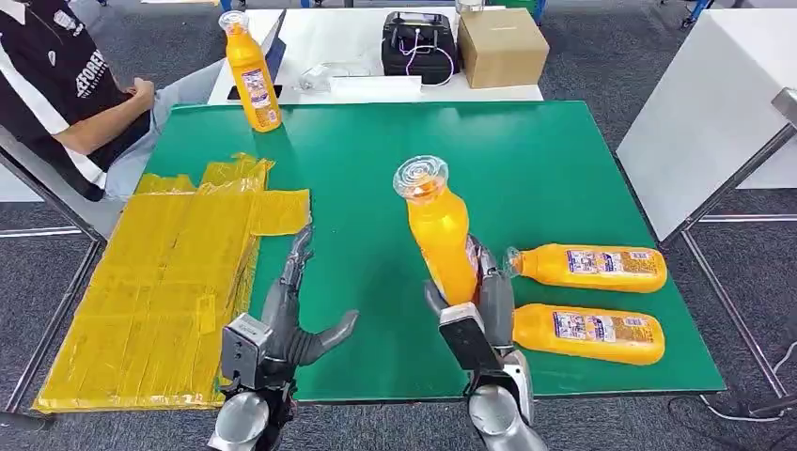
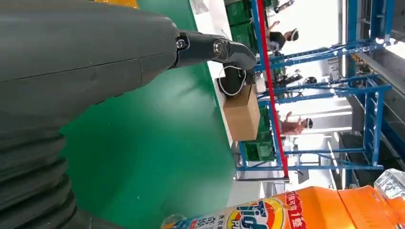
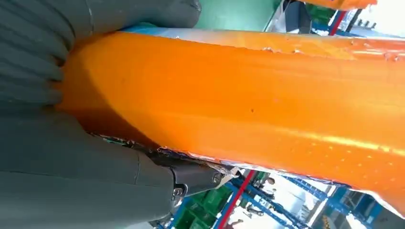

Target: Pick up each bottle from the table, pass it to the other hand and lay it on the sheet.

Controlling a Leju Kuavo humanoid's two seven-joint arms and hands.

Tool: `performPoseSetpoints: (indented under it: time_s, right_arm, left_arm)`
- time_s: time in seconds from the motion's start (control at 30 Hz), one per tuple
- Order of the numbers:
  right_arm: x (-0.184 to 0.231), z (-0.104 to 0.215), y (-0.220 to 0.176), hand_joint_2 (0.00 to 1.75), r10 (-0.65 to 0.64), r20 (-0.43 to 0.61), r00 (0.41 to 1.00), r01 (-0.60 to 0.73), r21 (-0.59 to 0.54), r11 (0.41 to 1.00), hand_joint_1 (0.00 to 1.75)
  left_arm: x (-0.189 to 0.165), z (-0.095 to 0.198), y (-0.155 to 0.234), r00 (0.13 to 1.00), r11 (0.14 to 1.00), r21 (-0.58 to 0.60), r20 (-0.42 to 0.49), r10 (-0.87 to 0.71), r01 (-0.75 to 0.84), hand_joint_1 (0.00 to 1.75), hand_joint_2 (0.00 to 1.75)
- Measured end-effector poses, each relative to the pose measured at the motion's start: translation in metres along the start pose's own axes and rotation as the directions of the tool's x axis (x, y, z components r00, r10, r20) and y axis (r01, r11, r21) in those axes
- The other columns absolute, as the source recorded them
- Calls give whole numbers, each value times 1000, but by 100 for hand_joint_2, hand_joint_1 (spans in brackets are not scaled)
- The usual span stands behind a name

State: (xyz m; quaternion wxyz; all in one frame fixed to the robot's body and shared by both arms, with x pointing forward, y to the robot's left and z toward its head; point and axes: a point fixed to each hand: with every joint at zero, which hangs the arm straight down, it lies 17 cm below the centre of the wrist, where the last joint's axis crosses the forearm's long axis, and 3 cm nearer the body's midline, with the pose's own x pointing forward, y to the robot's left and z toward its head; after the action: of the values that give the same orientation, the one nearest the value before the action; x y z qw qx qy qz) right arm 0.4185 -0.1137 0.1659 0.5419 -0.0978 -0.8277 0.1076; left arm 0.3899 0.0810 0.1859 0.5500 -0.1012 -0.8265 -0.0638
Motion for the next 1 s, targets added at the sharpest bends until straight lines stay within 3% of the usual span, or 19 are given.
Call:
performPoseSetpoints:
  time_s: [0.13, 0.2, 0.63, 1.0]
  right_arm:
    - [8, 8, 30, 175, -182, -18, 983, 183, 138, 973, 175]
    - [12, 13, 43, 175, -213, -15, 977, 212, 185, 960, 175]
    - [14, 39, 107, 175, -182, -41, 982, 185, 346, 920, 175]
    - [24, 61, 161, 175, -59, 32, 998, 38, 456, 889, 175]
  left_arm:
    - [1, 1, -7, 999, 999, -33, 0, 33, -33, 0, 175]
    - [3, 2, -15, 998, 997, -61, 1, 55, -55, 0, 175]
    - [12, 5, -40, 993, 982, -148, 3, 116, -114, 0, 175]
    - [9, -8, -41, 989, 973, -177, -20, 148, -149, 0, 175]
